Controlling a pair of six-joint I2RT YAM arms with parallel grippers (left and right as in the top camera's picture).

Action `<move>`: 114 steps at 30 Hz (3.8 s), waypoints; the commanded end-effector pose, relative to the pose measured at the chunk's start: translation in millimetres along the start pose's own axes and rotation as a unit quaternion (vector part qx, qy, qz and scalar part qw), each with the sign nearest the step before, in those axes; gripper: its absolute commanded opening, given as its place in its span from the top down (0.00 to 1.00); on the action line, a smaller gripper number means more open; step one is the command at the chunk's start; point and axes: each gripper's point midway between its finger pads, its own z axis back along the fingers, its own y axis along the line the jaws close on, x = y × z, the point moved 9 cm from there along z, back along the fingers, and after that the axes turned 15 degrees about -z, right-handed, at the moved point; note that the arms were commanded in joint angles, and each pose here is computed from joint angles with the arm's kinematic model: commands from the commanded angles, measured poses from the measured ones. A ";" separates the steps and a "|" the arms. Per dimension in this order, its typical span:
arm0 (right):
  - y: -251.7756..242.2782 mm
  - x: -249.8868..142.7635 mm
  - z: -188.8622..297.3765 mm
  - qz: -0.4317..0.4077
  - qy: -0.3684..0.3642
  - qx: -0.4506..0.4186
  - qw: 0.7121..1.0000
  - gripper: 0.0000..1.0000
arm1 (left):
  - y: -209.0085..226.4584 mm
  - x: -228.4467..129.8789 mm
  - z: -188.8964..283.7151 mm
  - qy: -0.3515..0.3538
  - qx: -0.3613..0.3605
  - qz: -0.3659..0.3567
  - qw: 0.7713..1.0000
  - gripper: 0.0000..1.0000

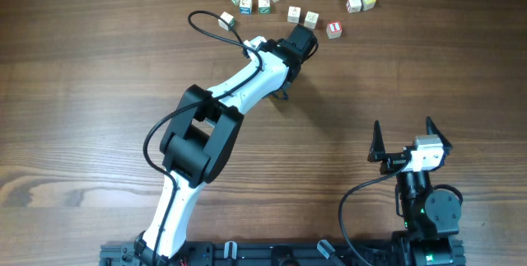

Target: Form a tower

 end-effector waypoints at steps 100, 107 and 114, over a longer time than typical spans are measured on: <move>2.0 0.3 0.1 0.006 -0.001 0.009 1.000 0.00 | 326.2 -69.1 323.8 -0.260 -0.075 0.091 0.958 0.00; 2.0 0.3 0.1 0.006 -0.001 0.009 1.000 0.00 | 319.5 -87.5 295.1 -0.250 -0.104 -0.002 0.963 0.00; 2.0 0.3 0.1 0.006 -0.001 0.009 1.000 0.00 | 324.3 -97.9 283.9 -0.214 -0.077 -0.019 0.974 0.00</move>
